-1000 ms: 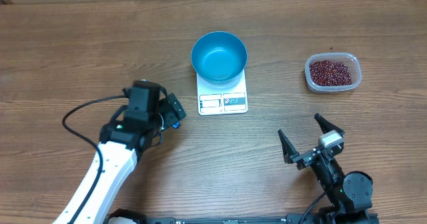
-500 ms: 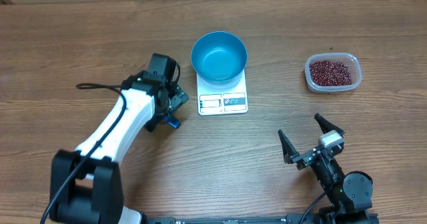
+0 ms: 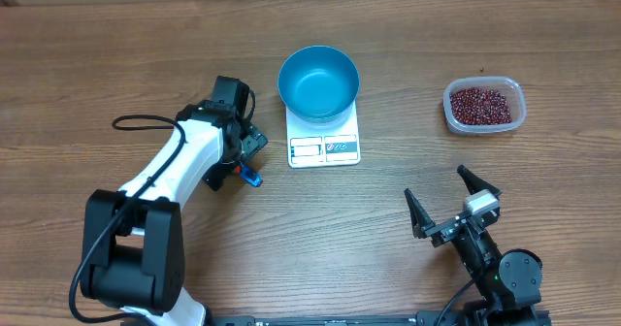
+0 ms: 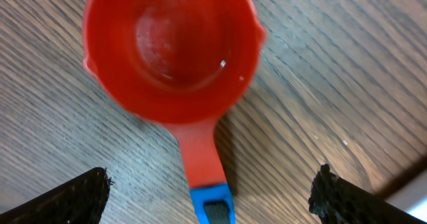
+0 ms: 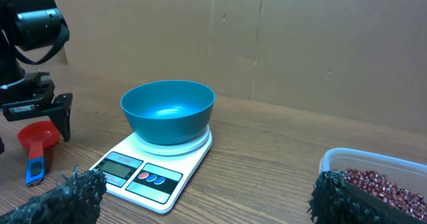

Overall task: Scoop item into bowl and weigh 150g on scale
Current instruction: 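Move left gripper down over the red scoop and grasp it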

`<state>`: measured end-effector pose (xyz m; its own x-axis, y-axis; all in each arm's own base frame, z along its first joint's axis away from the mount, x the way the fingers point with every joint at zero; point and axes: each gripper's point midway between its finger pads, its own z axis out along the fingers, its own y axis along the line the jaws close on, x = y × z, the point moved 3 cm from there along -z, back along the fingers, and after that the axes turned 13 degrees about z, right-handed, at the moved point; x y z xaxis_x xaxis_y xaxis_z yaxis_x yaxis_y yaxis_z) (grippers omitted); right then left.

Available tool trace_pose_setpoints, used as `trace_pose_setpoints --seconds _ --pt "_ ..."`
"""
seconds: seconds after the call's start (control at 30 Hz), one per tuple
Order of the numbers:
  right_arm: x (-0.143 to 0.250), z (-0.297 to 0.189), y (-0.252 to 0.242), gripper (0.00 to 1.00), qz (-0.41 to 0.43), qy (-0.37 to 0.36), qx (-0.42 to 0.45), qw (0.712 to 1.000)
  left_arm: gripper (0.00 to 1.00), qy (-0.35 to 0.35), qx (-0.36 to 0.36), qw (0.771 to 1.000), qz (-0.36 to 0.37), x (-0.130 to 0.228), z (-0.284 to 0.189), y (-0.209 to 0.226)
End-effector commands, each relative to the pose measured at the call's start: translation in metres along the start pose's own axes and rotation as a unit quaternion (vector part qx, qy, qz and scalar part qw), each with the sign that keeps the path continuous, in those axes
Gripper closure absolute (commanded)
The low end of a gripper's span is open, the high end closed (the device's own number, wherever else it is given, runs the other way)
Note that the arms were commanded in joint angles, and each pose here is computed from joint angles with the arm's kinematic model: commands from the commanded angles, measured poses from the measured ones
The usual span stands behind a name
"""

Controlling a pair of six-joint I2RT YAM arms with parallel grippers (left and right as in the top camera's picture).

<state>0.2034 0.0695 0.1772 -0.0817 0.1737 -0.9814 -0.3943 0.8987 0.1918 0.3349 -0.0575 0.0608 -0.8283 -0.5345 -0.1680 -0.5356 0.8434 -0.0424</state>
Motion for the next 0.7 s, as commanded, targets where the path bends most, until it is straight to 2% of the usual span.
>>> trace_pose_setpoints --seconds 0.0,0.17,0.37,0.4,0.47,0.53,0.67 --pt "0.002 0.000 -0.001 0.00 0.002 -0.002 0.002 1.000 0.01 0.004 -0.010 1.000 -0.008 -0.004 0.013 -0.002" --pt "0.002 0.000 -0.001 0.00 0.002 -0.002 0.002 1.000 0.08 0.006 0.000 1.000 -0.009 -0.007 0.027 -0.009" --pt "0.002 0.000 -0.001 0.00 0.002 -0.002 0.002 1.000 0.27 0.009 -0.002 1.000 -0.009 -0.007 0.040 -0.011" --pt "0.002 0.000 -0.001 0.00 0.002 -0.002 0.002 1.000 0.33 0.013 -0.004 1.000 -0.009 -0.006 0.042 -0.011" --pt "0.002 0.000 -0.001 0.00 0.002 -0.002 0.002 1.000 0.38 0.019 -0.005 1.000 -0.008 -0.004 0.045 -0.011" --pt "0.002 0.000 -0.001 0.00 0.002 -0.002 0.002 1.000 0.50 0.025 -0.005 1.000 -0.008 -0.002 0.049 -0.011" --pt "0.002 0.000 -0.001 0.00 0.002 -0.002 0.002 1.000 0.62 0.031 -0.007 0.999 -0.008 0.000 0.050 -0.010"
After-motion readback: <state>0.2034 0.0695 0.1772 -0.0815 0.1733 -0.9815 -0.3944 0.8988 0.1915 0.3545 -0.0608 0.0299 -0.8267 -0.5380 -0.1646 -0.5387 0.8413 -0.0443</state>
